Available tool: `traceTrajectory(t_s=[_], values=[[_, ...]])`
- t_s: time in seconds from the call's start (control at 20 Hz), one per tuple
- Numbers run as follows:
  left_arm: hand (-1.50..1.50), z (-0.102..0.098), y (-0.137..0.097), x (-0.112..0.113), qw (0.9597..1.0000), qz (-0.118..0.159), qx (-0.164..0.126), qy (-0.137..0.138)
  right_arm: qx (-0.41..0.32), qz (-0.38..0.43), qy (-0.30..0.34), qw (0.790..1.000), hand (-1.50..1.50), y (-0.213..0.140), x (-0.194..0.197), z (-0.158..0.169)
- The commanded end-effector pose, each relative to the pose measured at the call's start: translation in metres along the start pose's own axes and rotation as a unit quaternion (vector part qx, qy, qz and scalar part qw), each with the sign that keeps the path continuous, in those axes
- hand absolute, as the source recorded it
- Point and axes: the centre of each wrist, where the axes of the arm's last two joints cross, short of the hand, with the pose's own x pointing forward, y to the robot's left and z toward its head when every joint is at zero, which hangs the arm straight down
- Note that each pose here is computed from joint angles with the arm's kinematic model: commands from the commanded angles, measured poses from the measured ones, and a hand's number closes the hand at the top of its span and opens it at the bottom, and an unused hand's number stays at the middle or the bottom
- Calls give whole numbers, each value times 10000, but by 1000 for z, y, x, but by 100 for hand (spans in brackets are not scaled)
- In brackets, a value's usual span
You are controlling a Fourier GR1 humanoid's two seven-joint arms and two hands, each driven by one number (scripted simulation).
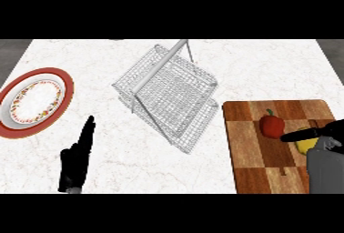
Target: Pick the lemon from the cutting board and place it in the tiered basket
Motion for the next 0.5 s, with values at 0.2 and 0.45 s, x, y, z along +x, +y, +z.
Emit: traceTrajectory(t_s=[0.2, 0.45], values=[[0, 4, -1, -8, 9995, 38, -47, 320, 486, 301, 1144, 9918, -150, 6, 7, 5], [0, 9, -1, -14, 9992, -13, 57, 383, 505, 229, 1173, 9915, -150, 8, 10, -6]])
